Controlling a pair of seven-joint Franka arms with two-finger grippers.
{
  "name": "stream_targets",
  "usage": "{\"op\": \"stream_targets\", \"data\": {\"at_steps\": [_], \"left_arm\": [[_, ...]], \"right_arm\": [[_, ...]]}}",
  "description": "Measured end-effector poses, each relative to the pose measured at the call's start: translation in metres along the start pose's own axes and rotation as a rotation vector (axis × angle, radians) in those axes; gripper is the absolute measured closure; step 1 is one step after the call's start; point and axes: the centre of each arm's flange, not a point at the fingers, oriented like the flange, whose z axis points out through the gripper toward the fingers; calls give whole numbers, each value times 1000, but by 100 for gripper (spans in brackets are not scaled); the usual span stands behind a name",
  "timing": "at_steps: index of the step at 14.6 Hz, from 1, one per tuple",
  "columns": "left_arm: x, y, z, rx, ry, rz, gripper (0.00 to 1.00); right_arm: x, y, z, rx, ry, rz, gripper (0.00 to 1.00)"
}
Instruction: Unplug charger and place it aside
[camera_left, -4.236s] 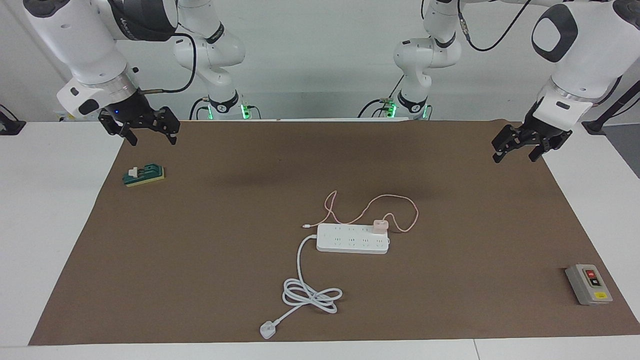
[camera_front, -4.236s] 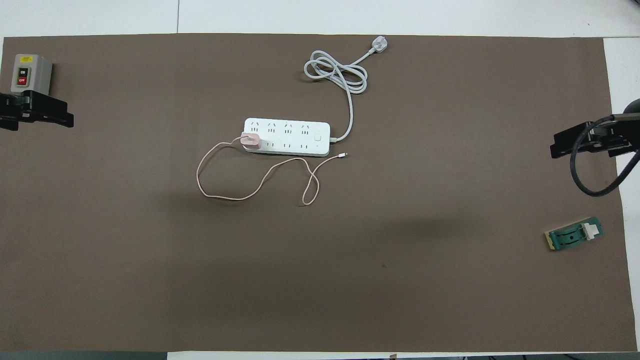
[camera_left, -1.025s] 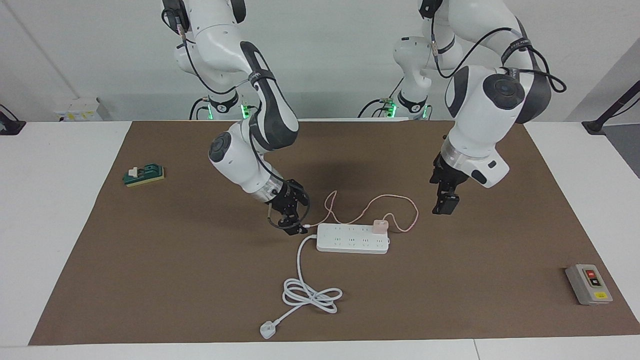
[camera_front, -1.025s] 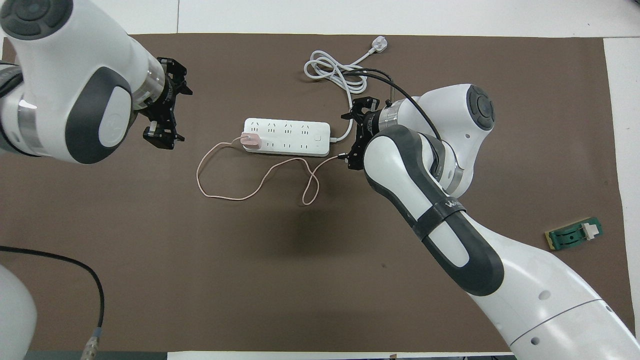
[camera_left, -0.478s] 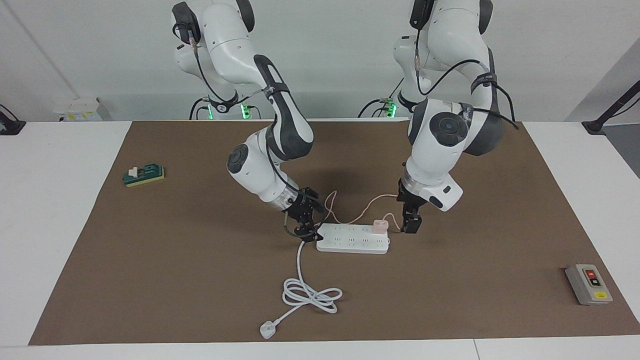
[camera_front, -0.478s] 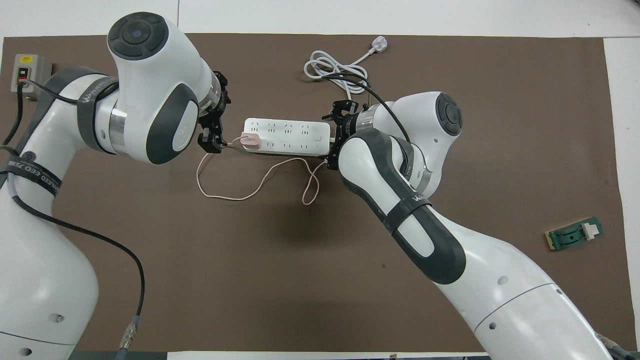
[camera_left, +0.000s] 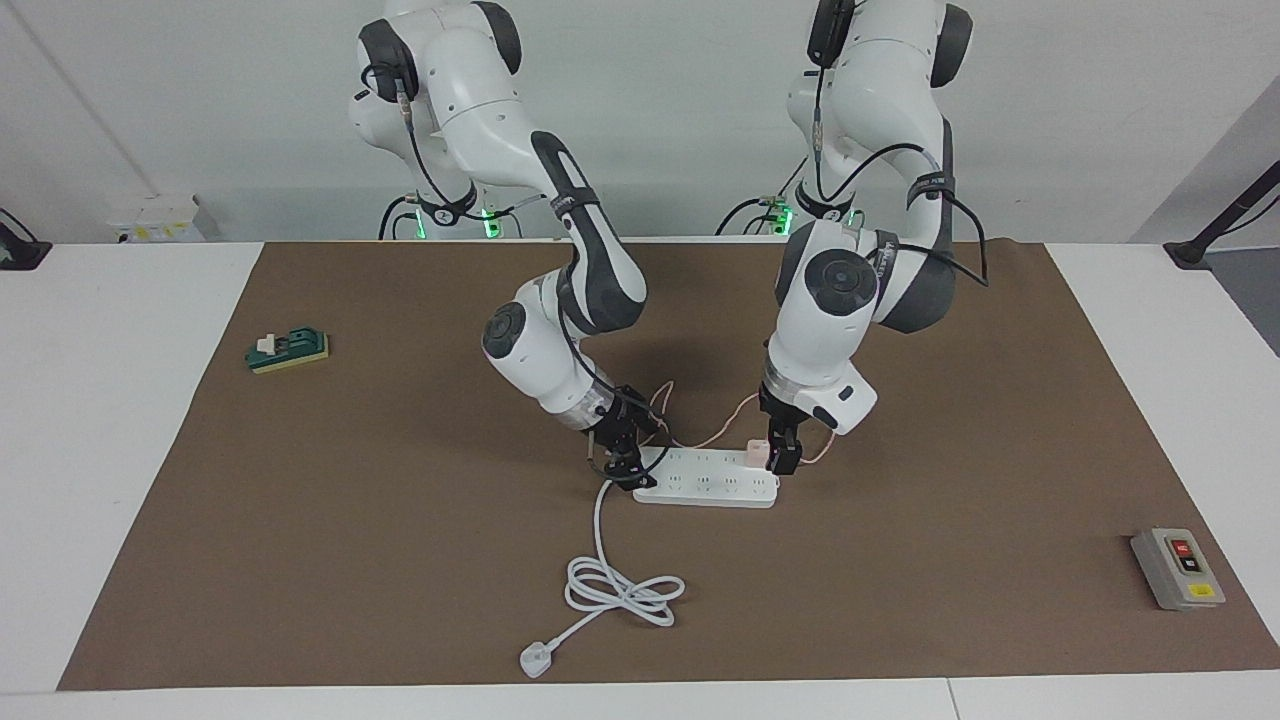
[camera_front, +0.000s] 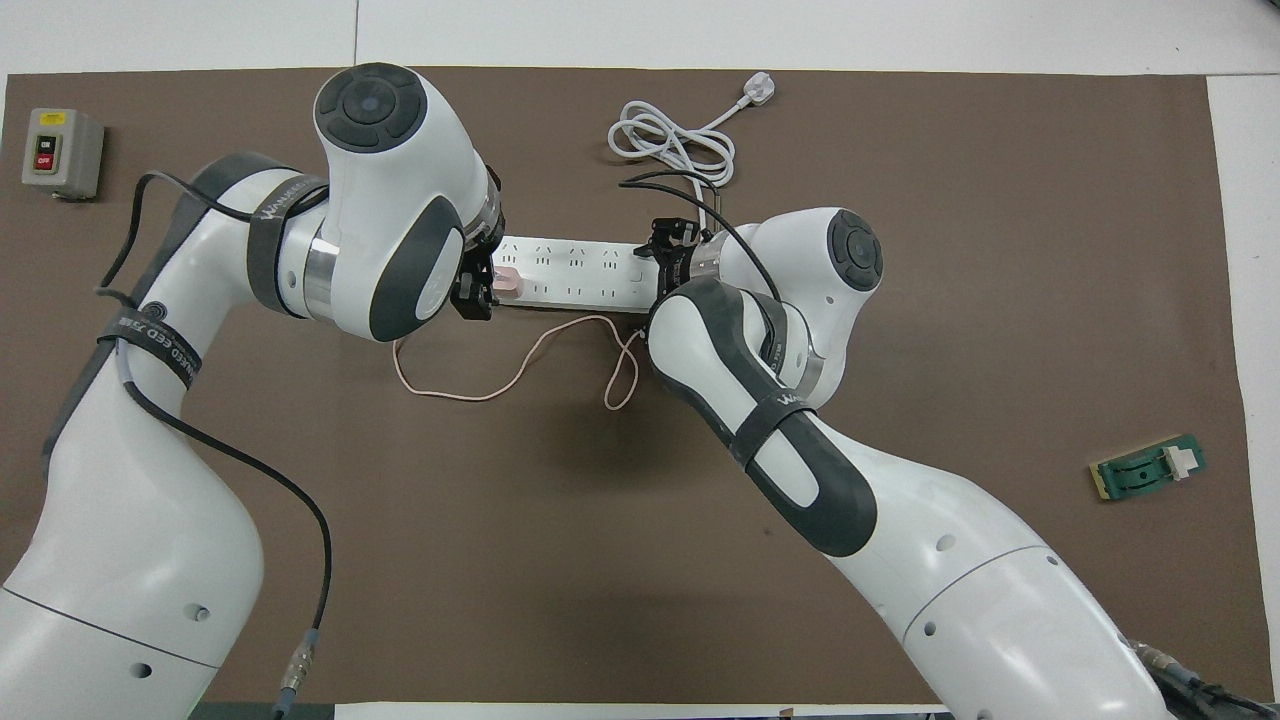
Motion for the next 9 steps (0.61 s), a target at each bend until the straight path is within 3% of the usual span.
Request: {"op": "stream_targets", "data": {"at_steps": [9], "left_arm": [[4,-2,29,28,14,-10,0]], "right_arm": [[-10,-14,-9,32,-6,-101,0]]}}
